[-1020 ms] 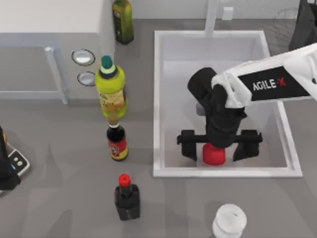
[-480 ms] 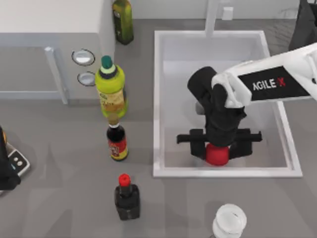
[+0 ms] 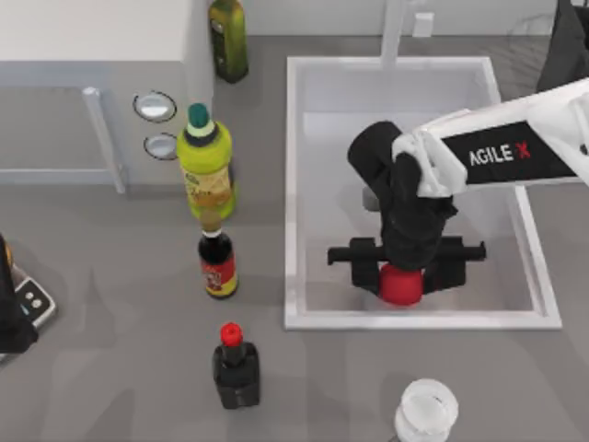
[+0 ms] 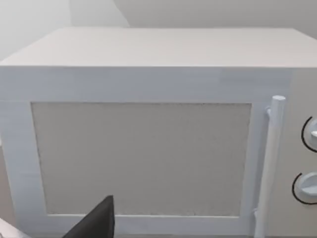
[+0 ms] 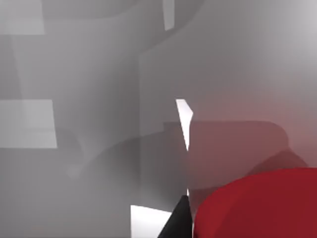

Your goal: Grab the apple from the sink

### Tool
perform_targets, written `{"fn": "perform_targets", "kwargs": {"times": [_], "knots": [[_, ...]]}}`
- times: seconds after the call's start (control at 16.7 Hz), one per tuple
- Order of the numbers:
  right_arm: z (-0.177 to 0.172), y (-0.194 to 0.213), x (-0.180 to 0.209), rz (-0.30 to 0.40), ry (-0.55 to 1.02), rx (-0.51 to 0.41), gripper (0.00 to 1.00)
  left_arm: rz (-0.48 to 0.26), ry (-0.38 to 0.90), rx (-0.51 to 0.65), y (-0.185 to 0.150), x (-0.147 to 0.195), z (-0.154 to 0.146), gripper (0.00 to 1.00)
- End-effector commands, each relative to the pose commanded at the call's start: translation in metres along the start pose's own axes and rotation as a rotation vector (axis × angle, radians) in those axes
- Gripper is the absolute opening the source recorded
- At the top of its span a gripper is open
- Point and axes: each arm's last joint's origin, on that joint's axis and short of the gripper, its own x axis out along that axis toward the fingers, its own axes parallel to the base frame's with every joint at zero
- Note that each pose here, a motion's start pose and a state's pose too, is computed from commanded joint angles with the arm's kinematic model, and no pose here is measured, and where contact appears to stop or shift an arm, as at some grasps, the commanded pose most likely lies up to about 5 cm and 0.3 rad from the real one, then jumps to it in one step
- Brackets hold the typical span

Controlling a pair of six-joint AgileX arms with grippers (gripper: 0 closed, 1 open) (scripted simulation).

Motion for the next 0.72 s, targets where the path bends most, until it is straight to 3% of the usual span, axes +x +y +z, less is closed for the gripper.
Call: {"fn": "perform_targets", "kwargs": {"times": [0.3, 0.72], "knots": [[0.02, 0.012, -0.054, 0.001, -0.001, 0.0, 0.0, 0.0, 0.0, 0.0, 0.0, 0.0, 0.0, 1.0], [0.021, 0.008, -0.191, -0.017, 0.031, -0.001, 0.0, 0.0, 0.0, 0.0, 0.0, 0.0, 0.0, 1.0]]}}
